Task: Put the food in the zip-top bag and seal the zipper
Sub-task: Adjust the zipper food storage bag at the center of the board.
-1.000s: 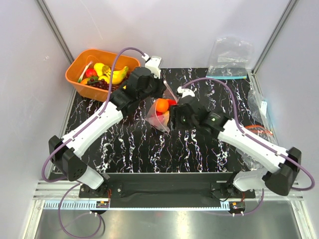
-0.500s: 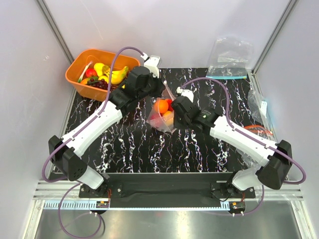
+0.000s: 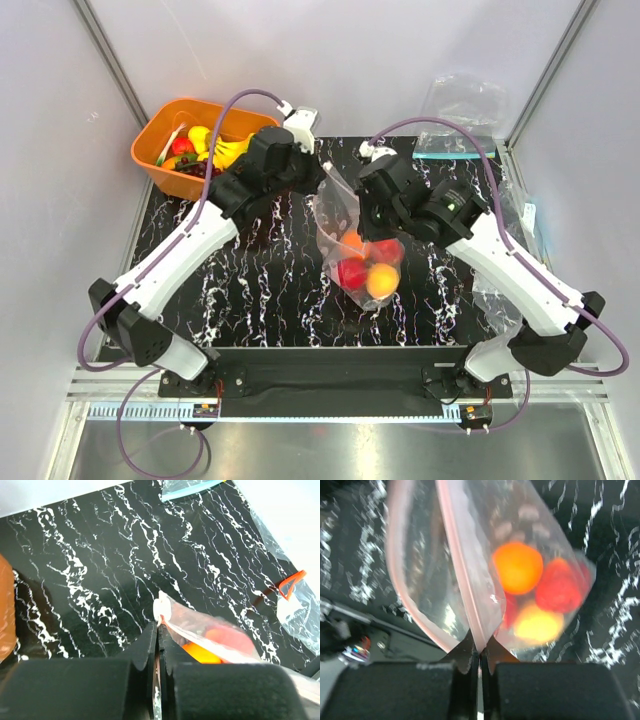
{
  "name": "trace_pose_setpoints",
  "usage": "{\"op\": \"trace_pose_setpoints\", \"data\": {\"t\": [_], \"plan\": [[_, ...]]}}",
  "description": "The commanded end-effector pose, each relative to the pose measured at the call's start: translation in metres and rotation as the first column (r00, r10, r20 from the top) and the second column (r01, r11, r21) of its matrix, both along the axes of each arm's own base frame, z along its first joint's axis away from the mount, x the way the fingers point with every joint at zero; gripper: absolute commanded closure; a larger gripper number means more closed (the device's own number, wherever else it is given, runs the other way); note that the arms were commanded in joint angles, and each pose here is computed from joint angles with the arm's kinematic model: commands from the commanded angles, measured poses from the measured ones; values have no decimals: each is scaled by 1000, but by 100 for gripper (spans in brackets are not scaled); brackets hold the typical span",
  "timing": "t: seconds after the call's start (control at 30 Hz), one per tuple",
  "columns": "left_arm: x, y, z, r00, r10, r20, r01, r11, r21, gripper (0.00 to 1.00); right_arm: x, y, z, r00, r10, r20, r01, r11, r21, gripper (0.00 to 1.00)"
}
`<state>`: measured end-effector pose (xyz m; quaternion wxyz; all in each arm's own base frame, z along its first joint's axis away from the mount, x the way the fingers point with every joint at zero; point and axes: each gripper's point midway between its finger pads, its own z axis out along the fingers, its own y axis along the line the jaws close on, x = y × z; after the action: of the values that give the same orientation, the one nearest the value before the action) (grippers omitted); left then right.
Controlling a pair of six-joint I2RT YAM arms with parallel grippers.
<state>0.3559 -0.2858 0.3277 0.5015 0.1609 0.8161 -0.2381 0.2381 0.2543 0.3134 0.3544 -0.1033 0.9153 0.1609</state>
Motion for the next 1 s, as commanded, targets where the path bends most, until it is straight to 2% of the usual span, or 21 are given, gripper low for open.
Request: {"op": "trace_pose_setpoints", "data": {"t": [0.0, 0.13, 0.23, 0.3, 0.33, 0.37, 0.43, 0.67, 0.83, 0.97], "plan": [[-9, 25, 44, 994, 40, 98, -36, 999, -37, 98, -21, -9, -26, 992, 71, -101, -81, 992, -95, 100], [-23, 26, 30, 997, 21, 76, -15, 997, -82, 97, -31, -6, -28, 987, 124, -103, -129, 990, -47, 100], [-25, 28, 15, 997, 33, 68, -28, 996, -85, 97, -44, 0, -37, 969, 194, -154, -198, 980, -17, 100], [-24, 28, 6, 998, 35, 49, -32, 997, -74, 91, -51, 3, -44, 959, 219, -181, -224, 975, -5, 100], [-24, 29, 4, 998, 38, 41, -35, 997, -72, 75, -50, 2, -43, 961, 217, -174, -220, 976, 3, 100], [-25, 29, 2, 999, 37, 33, -34, 997, -68, 67, -50, 0, -47, 963, 207, -174, -212, 977, -11, 100], [-30, 32, 0, 999, 36, 27, -34, 997, -74, 34, -49, -3, -48, 966, 197, -170, -204, 979, -23, 100], [-68, 62, 17, 995, 23, 100, -8, 989, -150, 1, -38, -25, -55, 981, 138, -133, -157, 977, -146, 100], [-84, 81, 13, 991, 53, 125, -32, 986, -165, 1, -33, -41, -60, 988, 107, -115, -131, 965, -227, 100], [-93, 90, -2, 986, 99, 132, -62, 962, -265, 1, -29, -59, -64, 995, 53, -79, -74, 954, -290, 100]]}}
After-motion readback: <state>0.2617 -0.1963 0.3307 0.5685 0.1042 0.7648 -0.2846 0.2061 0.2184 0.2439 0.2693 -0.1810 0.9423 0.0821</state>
